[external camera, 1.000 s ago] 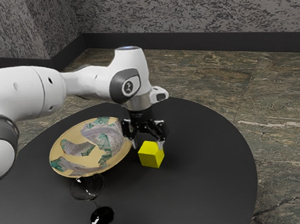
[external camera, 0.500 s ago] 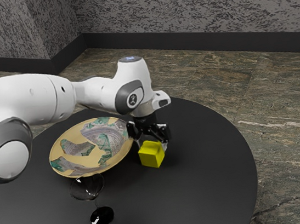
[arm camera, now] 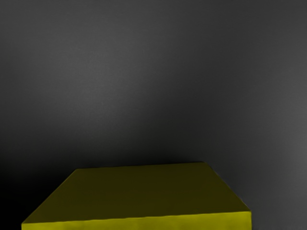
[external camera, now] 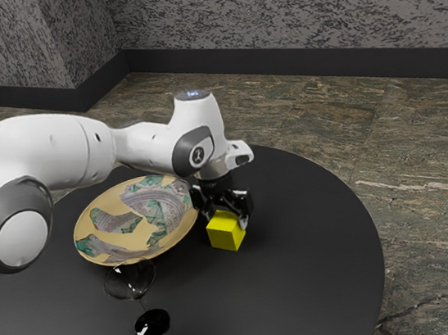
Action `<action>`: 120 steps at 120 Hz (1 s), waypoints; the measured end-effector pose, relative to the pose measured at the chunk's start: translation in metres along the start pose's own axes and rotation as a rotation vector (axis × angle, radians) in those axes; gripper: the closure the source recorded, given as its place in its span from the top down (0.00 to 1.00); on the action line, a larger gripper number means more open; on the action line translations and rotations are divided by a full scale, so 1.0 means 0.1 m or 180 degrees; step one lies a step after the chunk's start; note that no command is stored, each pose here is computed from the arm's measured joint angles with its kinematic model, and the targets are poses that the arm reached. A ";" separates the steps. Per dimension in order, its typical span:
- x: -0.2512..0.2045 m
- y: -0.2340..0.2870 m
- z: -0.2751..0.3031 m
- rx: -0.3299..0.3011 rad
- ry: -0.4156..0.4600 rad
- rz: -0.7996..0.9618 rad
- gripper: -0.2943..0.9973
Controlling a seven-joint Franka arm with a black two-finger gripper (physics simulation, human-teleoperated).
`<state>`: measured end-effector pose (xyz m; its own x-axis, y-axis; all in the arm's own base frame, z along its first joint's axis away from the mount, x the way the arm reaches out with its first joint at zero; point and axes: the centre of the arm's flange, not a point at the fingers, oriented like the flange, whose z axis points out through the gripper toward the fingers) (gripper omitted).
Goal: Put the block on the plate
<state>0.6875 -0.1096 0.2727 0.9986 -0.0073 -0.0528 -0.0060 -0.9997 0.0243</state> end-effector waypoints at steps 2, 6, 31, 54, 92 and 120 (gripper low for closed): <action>0.00 0.00 0.01 0.0000 -0.0006 0.0002 0.71; -0.01 -0.01 0.03 -0.0001 -0.0014 0.0007 0.71; -0.01 -0.03 0.10 -0.0026 -0.0051 0.0020 0.63; 0.00 -0.02 0.03 -0.0029 -0.0015 0.0052 0.57; -0.04 -0.22 -1.12 0.0043 0.0447 0.0035 0.56; -0.31 -1.54 -1.45 0.0092 0.0257 -0.0552 0.57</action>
<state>0.6649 0.0477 0.4150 0.9858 0.1659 0.0266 0.1661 -0.9861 -0.0071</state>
